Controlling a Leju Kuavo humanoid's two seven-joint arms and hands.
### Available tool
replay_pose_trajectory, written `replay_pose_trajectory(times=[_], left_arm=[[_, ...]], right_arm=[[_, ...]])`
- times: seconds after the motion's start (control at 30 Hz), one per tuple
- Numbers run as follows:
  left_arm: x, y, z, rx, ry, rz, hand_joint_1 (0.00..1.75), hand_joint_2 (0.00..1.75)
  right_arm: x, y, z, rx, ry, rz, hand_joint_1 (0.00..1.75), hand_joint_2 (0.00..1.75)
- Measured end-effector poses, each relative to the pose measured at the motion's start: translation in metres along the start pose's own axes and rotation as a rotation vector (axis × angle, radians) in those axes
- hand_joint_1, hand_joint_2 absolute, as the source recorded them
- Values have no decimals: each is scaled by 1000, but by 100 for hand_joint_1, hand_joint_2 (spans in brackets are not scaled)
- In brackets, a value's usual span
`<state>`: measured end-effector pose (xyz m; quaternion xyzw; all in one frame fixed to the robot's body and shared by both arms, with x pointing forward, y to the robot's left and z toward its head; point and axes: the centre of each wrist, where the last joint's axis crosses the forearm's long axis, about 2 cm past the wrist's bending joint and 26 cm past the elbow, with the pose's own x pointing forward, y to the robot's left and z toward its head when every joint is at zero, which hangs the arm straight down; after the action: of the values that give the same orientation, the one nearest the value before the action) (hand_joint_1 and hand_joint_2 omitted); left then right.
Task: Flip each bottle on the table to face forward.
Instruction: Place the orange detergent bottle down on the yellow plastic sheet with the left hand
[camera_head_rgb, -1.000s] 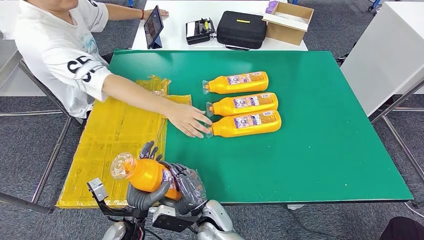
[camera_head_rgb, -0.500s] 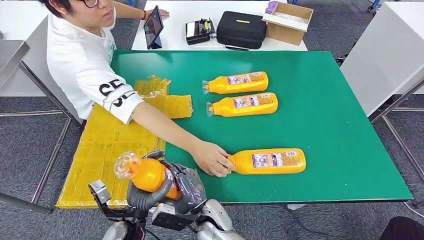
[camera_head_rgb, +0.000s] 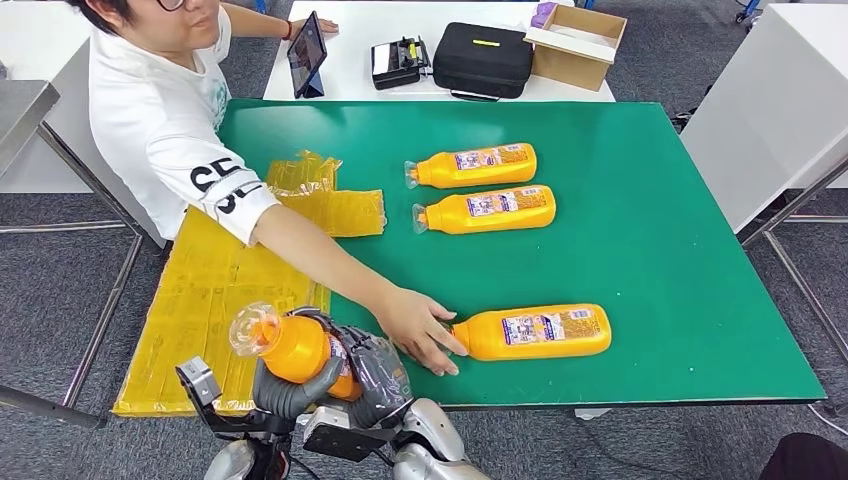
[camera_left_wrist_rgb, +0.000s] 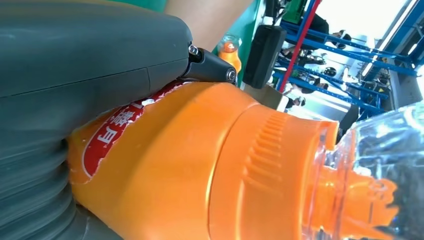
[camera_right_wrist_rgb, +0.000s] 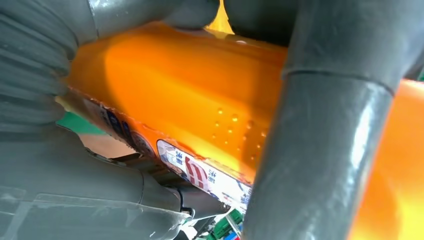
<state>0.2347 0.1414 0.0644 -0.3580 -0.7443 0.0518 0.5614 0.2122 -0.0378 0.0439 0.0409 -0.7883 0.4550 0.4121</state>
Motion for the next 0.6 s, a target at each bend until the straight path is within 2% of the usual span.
replay_pose_trajectory(times=[0.07, 0.23, 0.6], left_arm=[[2, 0, -2, -2, -8, -4, 175, 175], [14, -1, -11, 45, -60, -71, 175, 175], [51, 16, -34, 235, -226, -216, 175, 175]], right_arm=[[1, -1, -1, -20, 3, 9, 0, 0], [6, -10, -6, -144, 5, -33, 0, 0], [25, -54, -14, -507, -59, -154, 0, 0]])
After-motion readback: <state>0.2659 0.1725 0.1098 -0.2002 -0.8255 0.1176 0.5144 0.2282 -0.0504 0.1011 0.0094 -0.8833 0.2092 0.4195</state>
